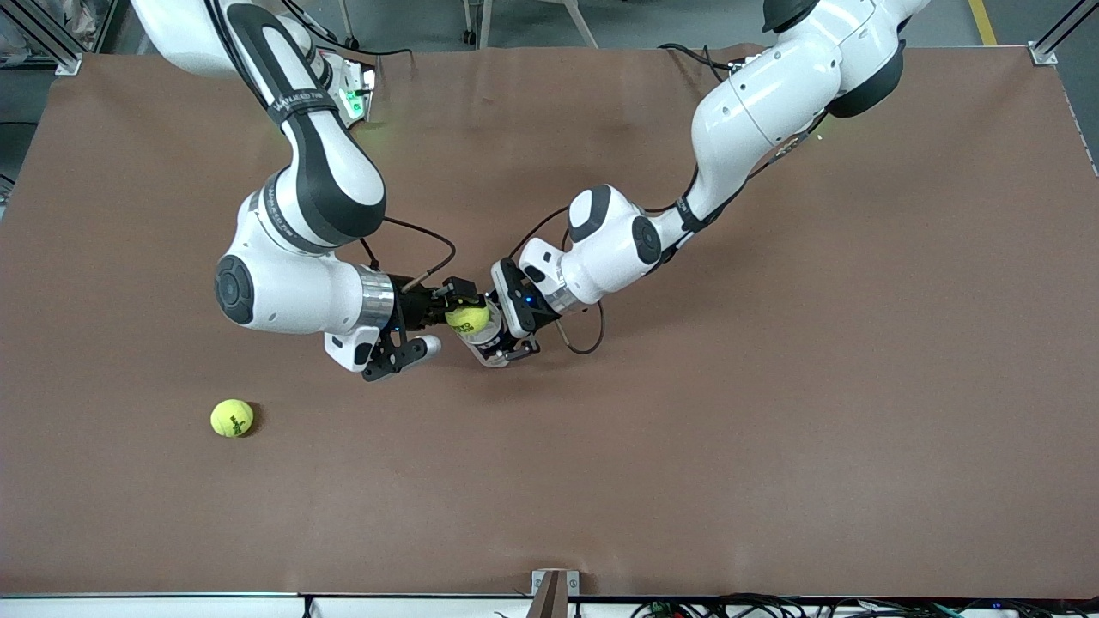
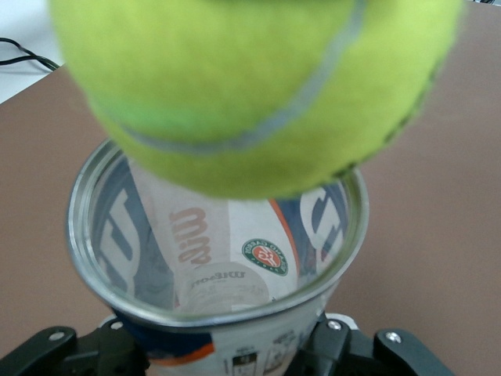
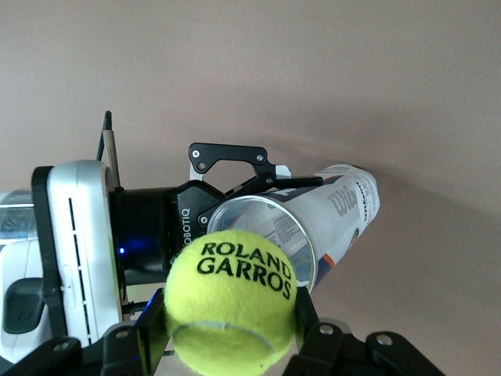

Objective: Insert tennis ball vertically with right arm
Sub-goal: 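Open the right gripper to drop the ball into the can, then move the right gripper to the second tennis ball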

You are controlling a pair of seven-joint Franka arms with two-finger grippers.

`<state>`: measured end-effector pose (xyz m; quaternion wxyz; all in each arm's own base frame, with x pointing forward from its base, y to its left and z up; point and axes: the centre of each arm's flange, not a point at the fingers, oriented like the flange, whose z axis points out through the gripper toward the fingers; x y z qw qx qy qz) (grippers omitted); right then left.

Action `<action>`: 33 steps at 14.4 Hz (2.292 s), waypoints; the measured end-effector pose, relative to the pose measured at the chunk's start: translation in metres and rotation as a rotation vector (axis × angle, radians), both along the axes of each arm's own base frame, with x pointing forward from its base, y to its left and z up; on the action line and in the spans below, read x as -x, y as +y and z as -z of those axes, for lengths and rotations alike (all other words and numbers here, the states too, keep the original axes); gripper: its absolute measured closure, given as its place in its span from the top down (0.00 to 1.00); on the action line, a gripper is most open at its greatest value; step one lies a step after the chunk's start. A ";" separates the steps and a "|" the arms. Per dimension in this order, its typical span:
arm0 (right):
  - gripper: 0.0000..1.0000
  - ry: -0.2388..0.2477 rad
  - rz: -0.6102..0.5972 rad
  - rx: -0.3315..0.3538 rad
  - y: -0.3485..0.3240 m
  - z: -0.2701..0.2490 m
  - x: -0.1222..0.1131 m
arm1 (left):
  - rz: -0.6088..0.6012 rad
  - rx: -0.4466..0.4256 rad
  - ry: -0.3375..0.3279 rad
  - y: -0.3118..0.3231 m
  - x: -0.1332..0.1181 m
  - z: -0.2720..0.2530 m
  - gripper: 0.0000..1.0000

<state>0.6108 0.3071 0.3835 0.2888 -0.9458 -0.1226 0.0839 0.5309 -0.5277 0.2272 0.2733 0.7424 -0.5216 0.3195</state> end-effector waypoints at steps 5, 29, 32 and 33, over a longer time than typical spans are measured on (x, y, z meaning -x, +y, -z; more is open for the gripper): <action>0.66 0.018 -0.003 0.008 0.013 0.005 0.006 | -0.001 -0.001 -0.001 0.000 -0.001 0.000 0.70; 1.00 -0.089 0.108 0.498 -0.245 0.005 -0.063 | -0.003 -0.002 -0.002 0.001 -0.001 0.001 0.75; 1.00 -0.151 0.148 0.568 -0.287 0.009 -0.074 | -0.004 -0.002 -0.003 0.002 -0.001 0.001 0.77; 1.00 -0.167 0.178 0.575 -0.308 0.017 -0.079 | -0.004 -0.003 -0.003 0.002 -0.002 0.001 0.78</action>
